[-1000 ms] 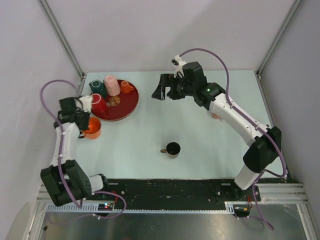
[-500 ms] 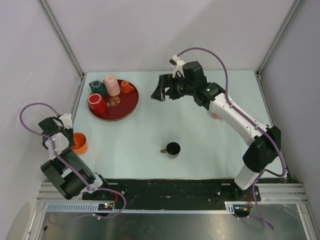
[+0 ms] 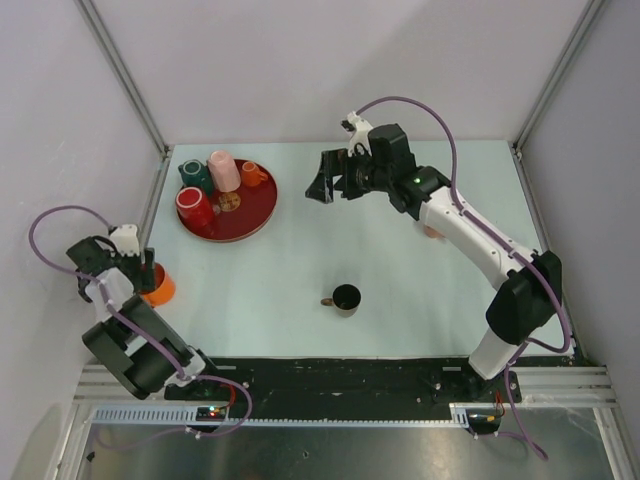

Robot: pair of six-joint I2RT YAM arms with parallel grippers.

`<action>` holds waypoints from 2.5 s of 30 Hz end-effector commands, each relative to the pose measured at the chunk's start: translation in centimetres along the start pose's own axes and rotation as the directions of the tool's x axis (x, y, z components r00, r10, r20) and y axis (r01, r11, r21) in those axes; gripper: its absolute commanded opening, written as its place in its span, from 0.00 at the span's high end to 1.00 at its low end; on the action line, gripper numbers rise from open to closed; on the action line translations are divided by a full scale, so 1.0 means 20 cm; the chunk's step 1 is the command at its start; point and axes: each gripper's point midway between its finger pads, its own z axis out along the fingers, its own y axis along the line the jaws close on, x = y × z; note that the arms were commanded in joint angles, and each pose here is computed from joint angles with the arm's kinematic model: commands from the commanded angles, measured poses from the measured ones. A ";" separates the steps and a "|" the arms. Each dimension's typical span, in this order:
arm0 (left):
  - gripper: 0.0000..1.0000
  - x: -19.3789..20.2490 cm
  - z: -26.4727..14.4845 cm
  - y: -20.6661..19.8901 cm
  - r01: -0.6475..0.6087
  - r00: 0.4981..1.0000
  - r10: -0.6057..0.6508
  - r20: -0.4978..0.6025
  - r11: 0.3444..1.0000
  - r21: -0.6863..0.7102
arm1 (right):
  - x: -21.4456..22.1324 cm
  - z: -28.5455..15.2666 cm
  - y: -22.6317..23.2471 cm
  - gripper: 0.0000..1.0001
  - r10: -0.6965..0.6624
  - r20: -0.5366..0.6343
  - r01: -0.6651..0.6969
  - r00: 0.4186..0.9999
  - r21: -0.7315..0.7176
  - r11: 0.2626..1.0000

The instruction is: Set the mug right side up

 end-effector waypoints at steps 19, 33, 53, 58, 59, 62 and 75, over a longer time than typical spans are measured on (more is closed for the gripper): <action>0.00 -1.26 0.05 -0.52 0.036 0.995 -0.041 0.093 0.998 0.051 | 0.08 -0.11 -0.17 0.01 0.011 0.017 -0.012 1.000 0.047 0.999; 0.01 -1.14 0.54 -0.64 0.064 0.996 -0.056 -0.071 0.992 0.110 | 0.17 -0.11 -0.24 0.01 0.052 -0.025 -0.049 0.998 0.103 0.993; 0.34 -0.84 0.32 -1.06 -0.271 0.951 0.308 -0.007 0.846 0.460 | 0.20 -0.17 -0.26 0.01 0.041 -0.033 -0.036 0.999 0.147 0.988; 0.21 -0.87 0.32 -1.14 -0.442 0.882 0.460 0.102 0.732 0.518 | 0.20 -0.18 -0.26 0.01 0.038 -0.037 -0.033 0.999 0.144 0.989; 0.16 -0.86 0.31 -1.15 -0.478 0.861 0.493 0.127 0.696 0.537 | 0.20 -0.18 -0.26 0.01 0.037 -0.038 -0.031 0.999 0.144 0.989; 0.03 -0.86 0.28 -1.17 -0.551 0.812 0.549 0.198 0.610 0.569 | 0.21 -0.20 -0.26 0.01 0.036 -0.042 -0.029 0.998 0.156 0.987; 0.00 -1.18 0.24 -1.28 -0.373 0.922 0.353 0.159 0.705 0.603 | 0.24 -0.22 -0.26 0.01 0.040 -0.041 -0.032 0.998 0.170 0.985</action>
